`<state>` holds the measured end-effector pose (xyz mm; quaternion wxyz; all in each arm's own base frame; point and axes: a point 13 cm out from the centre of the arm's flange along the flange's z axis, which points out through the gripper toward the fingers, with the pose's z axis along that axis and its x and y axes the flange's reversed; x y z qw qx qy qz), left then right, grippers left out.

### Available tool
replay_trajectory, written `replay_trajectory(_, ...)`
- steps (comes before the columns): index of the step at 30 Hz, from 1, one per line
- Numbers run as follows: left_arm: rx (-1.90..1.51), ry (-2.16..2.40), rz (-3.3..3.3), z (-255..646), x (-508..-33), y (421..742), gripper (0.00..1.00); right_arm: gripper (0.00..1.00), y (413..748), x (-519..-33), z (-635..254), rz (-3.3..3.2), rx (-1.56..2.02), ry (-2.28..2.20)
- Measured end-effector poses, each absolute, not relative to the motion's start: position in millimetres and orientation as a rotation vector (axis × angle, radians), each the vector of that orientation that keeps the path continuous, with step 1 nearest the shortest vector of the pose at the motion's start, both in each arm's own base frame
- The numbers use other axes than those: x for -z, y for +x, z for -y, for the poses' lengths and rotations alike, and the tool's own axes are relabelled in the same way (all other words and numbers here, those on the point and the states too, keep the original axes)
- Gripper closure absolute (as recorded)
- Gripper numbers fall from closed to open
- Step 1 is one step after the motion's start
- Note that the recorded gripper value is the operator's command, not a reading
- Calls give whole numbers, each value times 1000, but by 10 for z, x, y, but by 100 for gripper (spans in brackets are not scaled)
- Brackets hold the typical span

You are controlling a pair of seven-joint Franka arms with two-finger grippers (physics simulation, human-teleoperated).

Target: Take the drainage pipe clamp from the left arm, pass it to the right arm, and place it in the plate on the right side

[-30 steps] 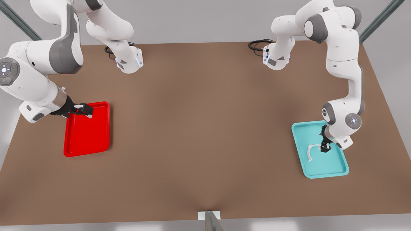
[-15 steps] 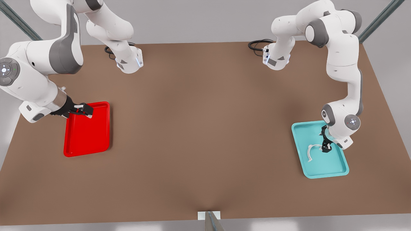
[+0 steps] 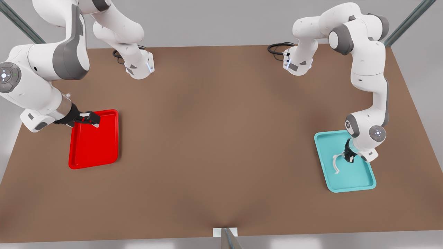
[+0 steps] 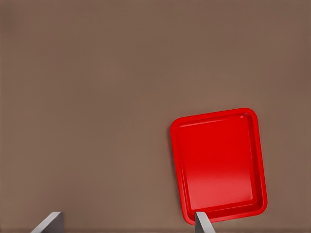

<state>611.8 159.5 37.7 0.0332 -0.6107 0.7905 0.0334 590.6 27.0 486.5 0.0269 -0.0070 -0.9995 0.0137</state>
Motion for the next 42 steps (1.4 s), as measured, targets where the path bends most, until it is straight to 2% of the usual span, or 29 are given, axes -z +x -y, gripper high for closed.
replay_trajectory(1, -103, -1877, -2433, -1595, -378, 6119, 79, 0, 5906, -4865, -270, 3087, -42, -21)
replay_trajectory(7, -80, -1832, -2448, -1525, -505, 6244, 79, 0, 5907, -4865, -261, 3087, -43, -23)
replay_trajectory(11, 5, -1735, -2474, -1210, -1219, 6754, 79, 0, 5907, -4865, -262, 3087, -43, -22)
replay_trajectory(14, 137, -1564, -2605, 47, -1836, 7207, 79, 0, 5907, -4865, -263, 3087, -42, -22)
replay_trajectory(16, 195, -1437, -2708, 1146, -2080, 7244, 79, 0, 5906, -4864, -264, 3087, -41, -22)
replay_trajectory(21, 360, -1254, -2862, 3119, -2606, 6903, 79, 0, 5895, -4856, -267, 3082, -40, -24)
replay_trajectory(24, 487, -1140, -2940, 4066, -2883, 6594, 79, 0, 5907, -4829, -308, 3076, -37, -25)
replay_trajectory(27, 585, -1031, -2994, 4797, -3084, 6220, 79, 0, 6079, -4716, -359, 3074, -21, -40)
replay_trajectory(31, 627, -959, -3026, 5320, -3163, 5871, 79, 0, 6167, -4385, -1038, 3047, -15, 57)
replay_trajectory(37, 648, -972, -3061, 5643, -3090, 5604, 79, 0, 5828, -3871, -2102, 2983, -24, 101)
replay_trajectory(42, 659, -1040, -3103, 5817, -2972, 5411, 79, 0, 5741, -3607, -2614, 2990, -24, -19)
